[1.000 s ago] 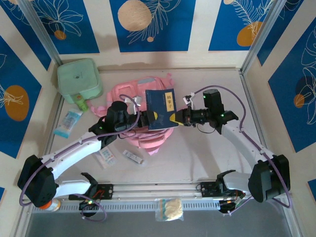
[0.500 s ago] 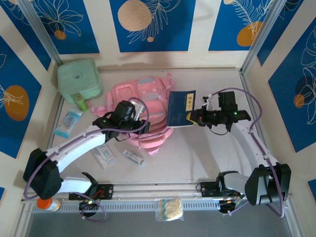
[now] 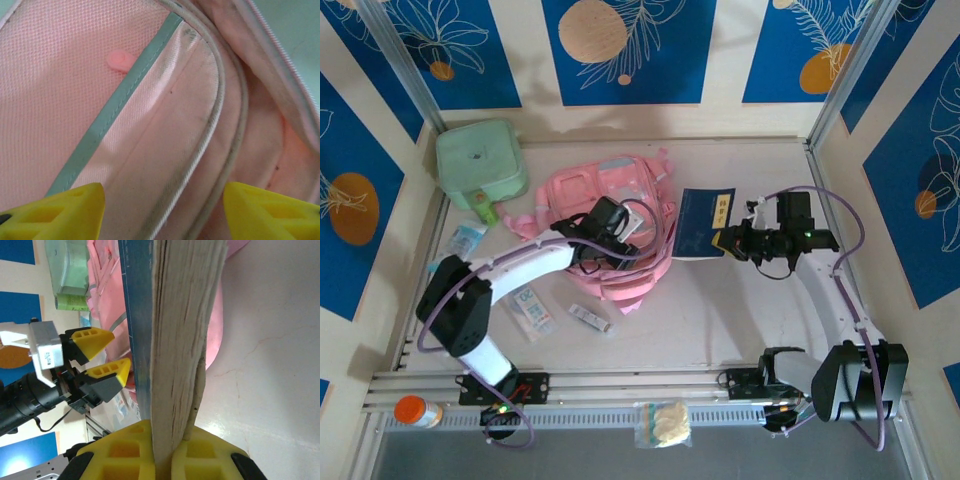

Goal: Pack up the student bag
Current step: Open the student bag at the top-center of the table, then place the book in the student bag.

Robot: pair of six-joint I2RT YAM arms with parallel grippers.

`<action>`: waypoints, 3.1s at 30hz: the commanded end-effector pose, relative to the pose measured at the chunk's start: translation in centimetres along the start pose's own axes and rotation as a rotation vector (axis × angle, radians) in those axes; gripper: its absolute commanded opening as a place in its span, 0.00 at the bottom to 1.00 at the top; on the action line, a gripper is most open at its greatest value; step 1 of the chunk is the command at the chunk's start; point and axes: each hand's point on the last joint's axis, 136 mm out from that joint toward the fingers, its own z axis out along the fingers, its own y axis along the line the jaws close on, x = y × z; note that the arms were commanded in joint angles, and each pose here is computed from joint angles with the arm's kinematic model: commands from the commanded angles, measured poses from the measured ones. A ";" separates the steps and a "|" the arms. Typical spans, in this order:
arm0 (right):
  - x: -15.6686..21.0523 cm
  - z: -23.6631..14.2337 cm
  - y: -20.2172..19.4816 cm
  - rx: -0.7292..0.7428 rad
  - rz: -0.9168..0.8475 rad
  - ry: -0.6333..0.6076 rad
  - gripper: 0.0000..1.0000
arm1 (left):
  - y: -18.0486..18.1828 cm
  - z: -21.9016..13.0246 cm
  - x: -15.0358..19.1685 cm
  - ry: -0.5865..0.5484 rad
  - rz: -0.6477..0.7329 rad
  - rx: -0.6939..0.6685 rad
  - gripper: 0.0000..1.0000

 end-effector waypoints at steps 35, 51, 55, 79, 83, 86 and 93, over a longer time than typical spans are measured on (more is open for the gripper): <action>0.2 -0.1 -0.8 -0.061 0.038 -0.007 0.00 | -6.9 0.4 -0.5 0.015 0.081 0.230 0.35; 0.3 -0.4 -0.9 -0.063 0.045 -0.013 0.00 | -6.5 -0.3 -2.3 0.006 0.074 0.219 0.02; 0.5 -0.5 -0.6 -0.072 0.049 -0.003 0.00 | -4.6 -3.1 -5.0 -0.069 0.050 0.127 0.00; 2.9 10.2 6.9 -0.137 -0.088 0.212 0.00 | 1.5 -16.5 -16.7 -0.458 0.070 -0.183 0.00; 1.3 14.8 8.3 -0.139 -0.089 0.249 0.00 | 1.9 -17.1 -16.5 -0.460 0.053 -0.204 0.00; 0.3 17.8 8.2 -0.145 -0.110 0.255 0.00 | 2.4 -17.3 -16.3 -0.456 0.036 -0.226 0.00; -2.1 21.9 4.1 -0.009 -0.091 0.246 0.16 | 2.9 -17.2 -16.0 -0.454 0.009 -0.248 0.00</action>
